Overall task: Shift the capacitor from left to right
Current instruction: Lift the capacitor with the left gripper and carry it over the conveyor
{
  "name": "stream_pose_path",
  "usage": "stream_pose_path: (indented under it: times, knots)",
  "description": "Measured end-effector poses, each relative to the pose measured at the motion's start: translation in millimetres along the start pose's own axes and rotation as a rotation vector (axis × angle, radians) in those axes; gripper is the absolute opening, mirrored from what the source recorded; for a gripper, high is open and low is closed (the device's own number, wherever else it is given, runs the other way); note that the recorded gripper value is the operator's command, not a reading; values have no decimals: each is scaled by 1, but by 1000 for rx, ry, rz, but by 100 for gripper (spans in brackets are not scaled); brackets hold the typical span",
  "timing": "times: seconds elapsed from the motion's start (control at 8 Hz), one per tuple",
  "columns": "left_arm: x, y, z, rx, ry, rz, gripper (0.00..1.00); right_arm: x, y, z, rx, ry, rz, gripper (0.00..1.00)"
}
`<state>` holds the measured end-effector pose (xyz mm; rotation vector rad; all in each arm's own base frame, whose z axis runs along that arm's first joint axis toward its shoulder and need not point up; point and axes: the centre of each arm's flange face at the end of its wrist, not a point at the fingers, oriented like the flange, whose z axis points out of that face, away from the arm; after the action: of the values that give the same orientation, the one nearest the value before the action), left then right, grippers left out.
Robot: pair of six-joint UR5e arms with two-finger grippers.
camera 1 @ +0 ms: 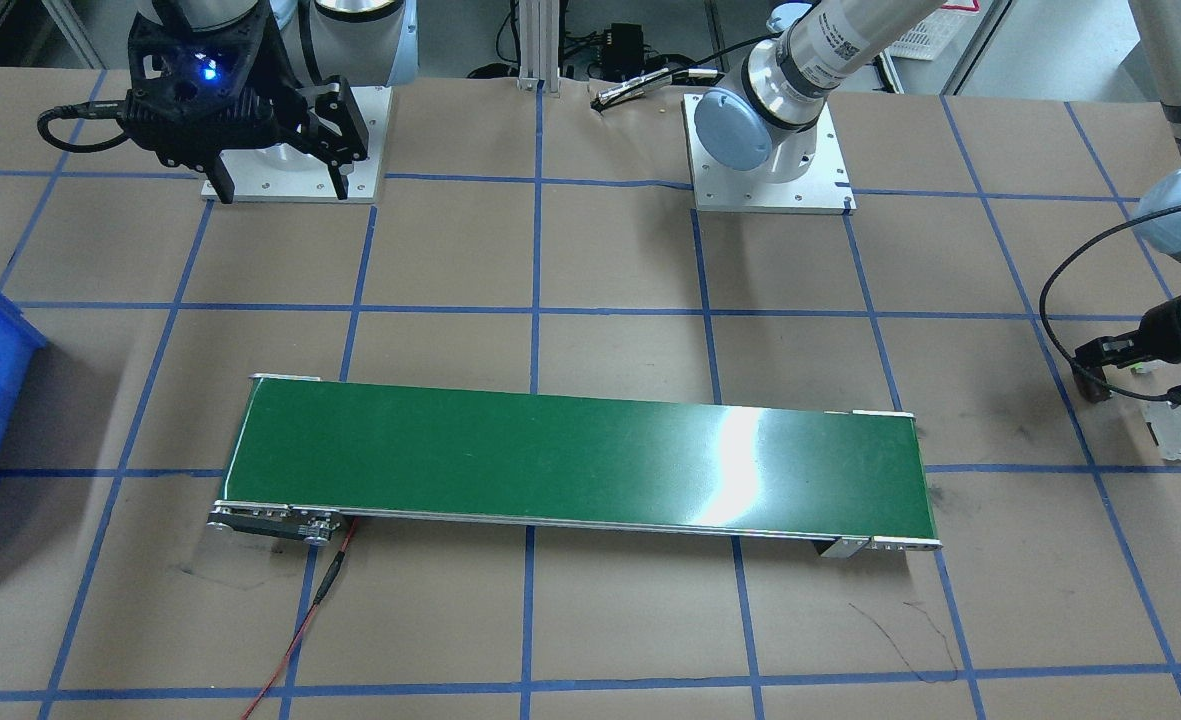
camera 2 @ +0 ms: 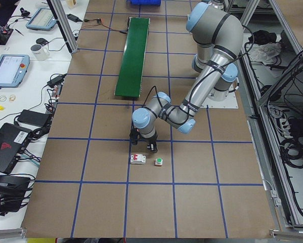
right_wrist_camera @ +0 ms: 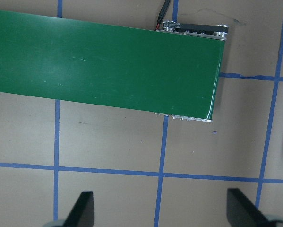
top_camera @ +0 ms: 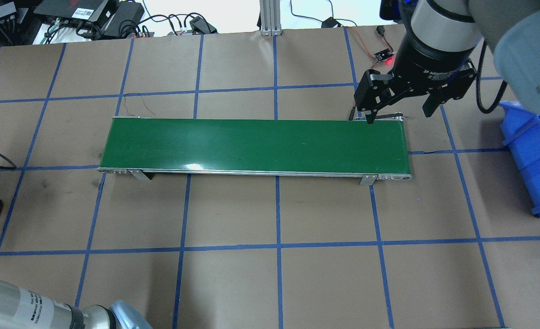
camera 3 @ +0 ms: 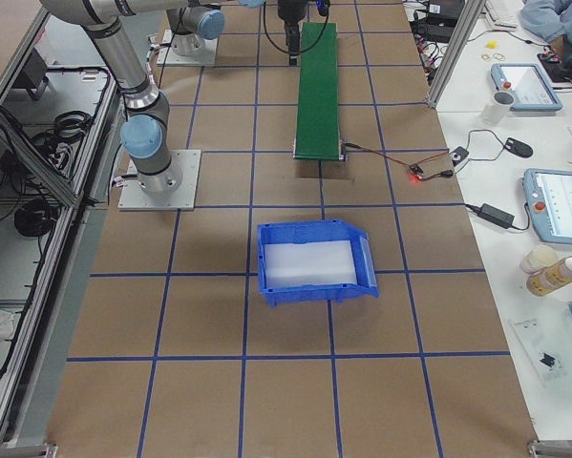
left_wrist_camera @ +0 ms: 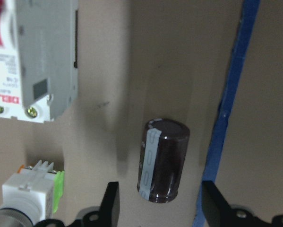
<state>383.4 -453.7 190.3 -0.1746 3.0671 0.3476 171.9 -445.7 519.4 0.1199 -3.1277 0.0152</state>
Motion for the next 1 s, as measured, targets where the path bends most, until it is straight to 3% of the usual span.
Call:
stream_pose_path:
  times: [0.75,0.88,1.0]
  knots:
    - [-2,-4,9,-6,7,34,59,3,-8,1,30,-1,-13,100]
    - [-2,-6,12,-8,9,42,56,4,-9,1,31,0,-13,100]
    - [-2,-7,13,-8,9,48,38,4,-9,1,32,0,-12,100]
